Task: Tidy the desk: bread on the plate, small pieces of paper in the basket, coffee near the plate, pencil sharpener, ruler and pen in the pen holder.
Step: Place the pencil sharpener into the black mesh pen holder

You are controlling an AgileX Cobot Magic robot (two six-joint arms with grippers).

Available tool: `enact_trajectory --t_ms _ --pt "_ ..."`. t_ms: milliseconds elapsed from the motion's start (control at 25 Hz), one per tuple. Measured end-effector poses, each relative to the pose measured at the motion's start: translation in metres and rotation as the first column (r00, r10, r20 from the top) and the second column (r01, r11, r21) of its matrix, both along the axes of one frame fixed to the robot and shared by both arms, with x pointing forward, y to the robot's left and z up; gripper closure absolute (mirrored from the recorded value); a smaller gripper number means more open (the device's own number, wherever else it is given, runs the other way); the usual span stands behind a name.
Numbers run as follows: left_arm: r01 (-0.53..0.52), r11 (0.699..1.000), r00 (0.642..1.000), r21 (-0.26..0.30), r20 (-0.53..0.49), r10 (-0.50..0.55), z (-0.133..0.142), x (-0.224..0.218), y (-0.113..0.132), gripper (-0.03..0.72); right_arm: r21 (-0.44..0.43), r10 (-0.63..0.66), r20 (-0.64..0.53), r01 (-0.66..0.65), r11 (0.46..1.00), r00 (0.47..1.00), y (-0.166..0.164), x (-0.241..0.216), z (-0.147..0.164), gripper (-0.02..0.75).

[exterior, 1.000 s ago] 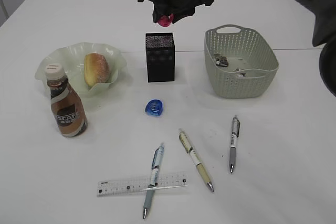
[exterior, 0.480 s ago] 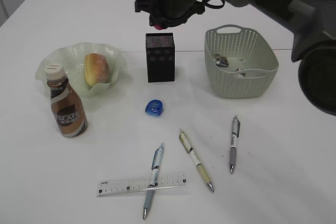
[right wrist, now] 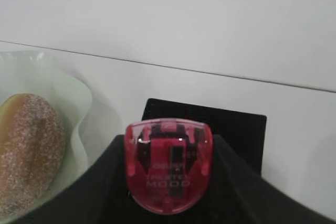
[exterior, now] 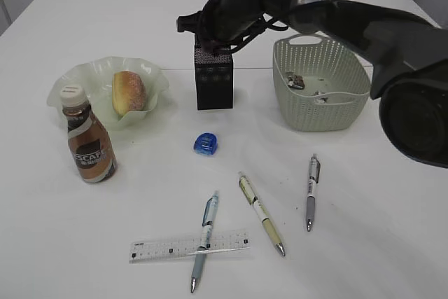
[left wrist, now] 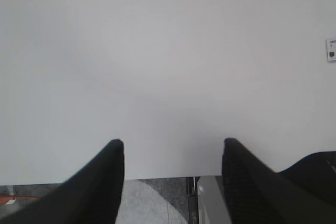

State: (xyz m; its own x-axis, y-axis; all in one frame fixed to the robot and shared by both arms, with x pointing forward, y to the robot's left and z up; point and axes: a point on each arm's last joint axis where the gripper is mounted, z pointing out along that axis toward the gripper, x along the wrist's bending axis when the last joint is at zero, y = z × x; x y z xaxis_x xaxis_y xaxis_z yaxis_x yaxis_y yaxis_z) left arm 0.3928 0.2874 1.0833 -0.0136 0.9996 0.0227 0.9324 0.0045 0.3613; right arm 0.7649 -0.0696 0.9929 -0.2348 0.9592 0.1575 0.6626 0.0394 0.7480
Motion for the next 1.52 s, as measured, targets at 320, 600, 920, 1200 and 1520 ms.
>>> enact_trajectory --t_ms 320,600,920,1200,1520 --pt "0.0 1.0 1.0 0.001 -0.005 0.0 0.0 0.0 0.0 0.255 -0.009 -0.006 -0.02 0.006 1.0 1.0 -0.002 0.003 -0.014 0.434" --pt "-0.001 1.0 1.0 0.001 -0.008 0.001 0.0 -0.001 0.0 0.255 -0.002 -0.008 0.008 0.008 1.0 1.0 -0.003 0.006 -0.012 0.393" --pt "-0.001 1.0 1.0 0.003 -0.019 0.002 -0.001 -0.002 0.0 0.255 0.02 -0.01 0.017 0.009 1.0 1.0 -0.003 0.007 -0.01 0.355" --pt "-0.002 1.0 1.0 0.003 -0.024 0.002 -0.001 -0.002 0.0 0.255 0.033 -0.012 0.013 0.012 0.999 1.0 -0.003 0.007 -0.01 0.309" --pt "0.012 1.0 0.999 -0.003 -0.032 -0.012 0.003 -0.003 -0.001 0.255 0.013 -0.015 -0.035 0.015 1.0 0.999 -0.007 0.0 0.002 0.308"
